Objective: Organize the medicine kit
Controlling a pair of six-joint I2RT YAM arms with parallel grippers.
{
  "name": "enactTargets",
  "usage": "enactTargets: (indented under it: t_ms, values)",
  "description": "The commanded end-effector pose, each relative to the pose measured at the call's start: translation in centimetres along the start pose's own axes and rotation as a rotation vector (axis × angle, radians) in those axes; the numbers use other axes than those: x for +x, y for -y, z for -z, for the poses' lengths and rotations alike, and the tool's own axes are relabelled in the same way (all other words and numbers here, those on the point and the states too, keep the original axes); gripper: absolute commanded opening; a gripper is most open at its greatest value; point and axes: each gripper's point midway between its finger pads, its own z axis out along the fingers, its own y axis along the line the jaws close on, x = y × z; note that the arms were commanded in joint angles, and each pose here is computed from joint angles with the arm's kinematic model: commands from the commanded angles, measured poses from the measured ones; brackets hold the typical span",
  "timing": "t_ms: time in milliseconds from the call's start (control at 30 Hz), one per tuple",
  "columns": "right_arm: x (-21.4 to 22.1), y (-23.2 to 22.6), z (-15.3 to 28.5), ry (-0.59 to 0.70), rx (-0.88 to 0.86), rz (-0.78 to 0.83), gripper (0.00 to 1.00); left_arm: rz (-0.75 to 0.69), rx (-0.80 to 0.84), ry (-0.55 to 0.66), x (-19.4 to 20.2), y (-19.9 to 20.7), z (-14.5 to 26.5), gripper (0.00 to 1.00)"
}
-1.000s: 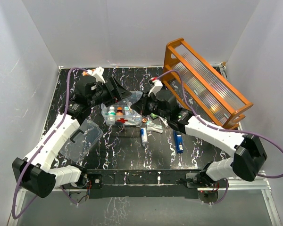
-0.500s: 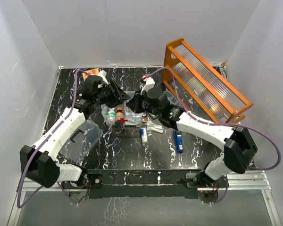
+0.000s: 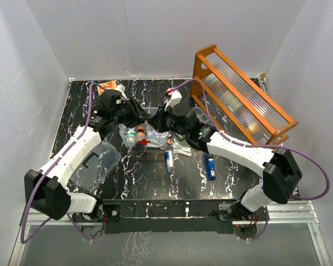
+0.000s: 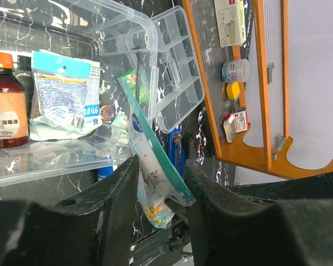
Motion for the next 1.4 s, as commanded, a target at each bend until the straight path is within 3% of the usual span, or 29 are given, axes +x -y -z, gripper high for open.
enactTargets:
  t_ms: [0, 133, 200, 333, 467, 633, 867, 1133, 1367]
  values:
    - [-3.8, -2.3, 0.1, 0.119, -0.06, 0.002, 0.0, -0.011, -0.014, -0.013, 0.4, -0.3, 0.2, 0.31]
    - [-3.6, -2.2, 0.2, 0.113, -0.061, 0.003, 0.0, -0.03, -0.006, -0.006, 0.2, -0.1, 0.2, 0.15]
    - [-3.4, -2.1, 0.5, 0.104, -0.057, 0.001, 0.01, -0.058, -0.001, 0.002, 0.0, -0.1, 0.2, 0.13]
    - [-3.2, -1.4, 1.9, 0.092, -0.024, -0.001, 0.38, -0.15, 0.022, 0.015, -0.5, 0.3, 0.3, 0.12]
    - [-4.0, -0.7, 4.5, 0.128, 0.008, 0.01, 0.51, -0.287, 0.06, -0.035, -0.4, 0.8, -0.2, 0.12]
    - [-4.3, 1.3, 6.8, 0.142, 0.103, 0.012, 0.54, -0.382, 0.079, -0.178, 0.8, 0.3, -2.5, 0.12]
    - [-4.3, 2.4, 8.6, 0.159, 0.153, -0.002, 0.55, -0.431, 0.036, -0.273, 0.6, -0.8, -5.9, 0.13]
    - [-4.5, 2.7, 9.3, 0.166, 0.175, -0.003, 0.55, -0.417, 0.035, -0.417, 1.8, -2.8, -8.1, 0.13]
    - [-4.4, 2.6, 9.4, 0.162, 0.171, -0.004, 0.55, -0.389, 0.03, -0.471, 1.9, -4.6, -8.9, 0.15]
